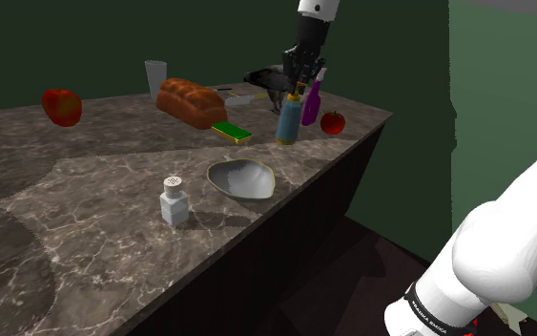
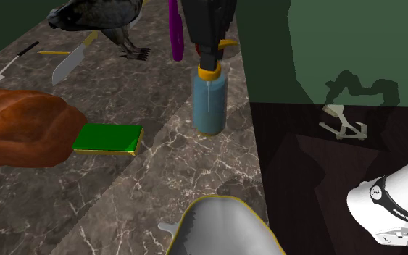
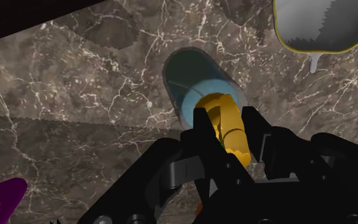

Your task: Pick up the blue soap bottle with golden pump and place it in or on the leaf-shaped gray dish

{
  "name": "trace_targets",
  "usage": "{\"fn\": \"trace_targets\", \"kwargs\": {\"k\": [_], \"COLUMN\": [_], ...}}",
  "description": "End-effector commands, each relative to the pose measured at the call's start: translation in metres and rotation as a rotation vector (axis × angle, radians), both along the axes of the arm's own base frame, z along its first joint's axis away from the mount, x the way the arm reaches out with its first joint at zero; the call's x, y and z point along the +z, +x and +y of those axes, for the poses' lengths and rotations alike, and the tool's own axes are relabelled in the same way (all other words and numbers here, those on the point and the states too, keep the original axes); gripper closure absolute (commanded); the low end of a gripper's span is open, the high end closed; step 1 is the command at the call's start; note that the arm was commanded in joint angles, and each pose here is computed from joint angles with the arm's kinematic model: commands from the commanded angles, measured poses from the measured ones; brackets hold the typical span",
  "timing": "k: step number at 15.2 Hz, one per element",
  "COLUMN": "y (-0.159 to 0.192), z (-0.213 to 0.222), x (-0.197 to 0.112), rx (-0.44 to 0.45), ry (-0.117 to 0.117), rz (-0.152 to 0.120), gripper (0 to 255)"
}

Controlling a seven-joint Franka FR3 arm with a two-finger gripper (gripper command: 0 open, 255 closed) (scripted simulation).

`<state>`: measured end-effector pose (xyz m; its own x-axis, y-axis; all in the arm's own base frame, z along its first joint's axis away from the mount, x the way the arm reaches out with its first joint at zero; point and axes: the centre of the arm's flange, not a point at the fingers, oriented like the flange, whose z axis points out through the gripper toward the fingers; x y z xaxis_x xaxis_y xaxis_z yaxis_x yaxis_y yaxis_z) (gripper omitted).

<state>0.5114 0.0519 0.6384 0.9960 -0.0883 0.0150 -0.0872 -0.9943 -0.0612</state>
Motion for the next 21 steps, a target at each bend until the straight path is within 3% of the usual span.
{"fn": "trace_targets", "kwargs": {"k": [1,9,21], "y": [0.000,0.000,-0.048], "z": [0.000,0.000,0.142], "x": [0.011,0.053,0.106], "rx": [0.000,0.000,0.000], "ry": [0.000,0.000,0.000], "rz": [0.000,0.000,0.000], "gripper": [255,255,255]}}
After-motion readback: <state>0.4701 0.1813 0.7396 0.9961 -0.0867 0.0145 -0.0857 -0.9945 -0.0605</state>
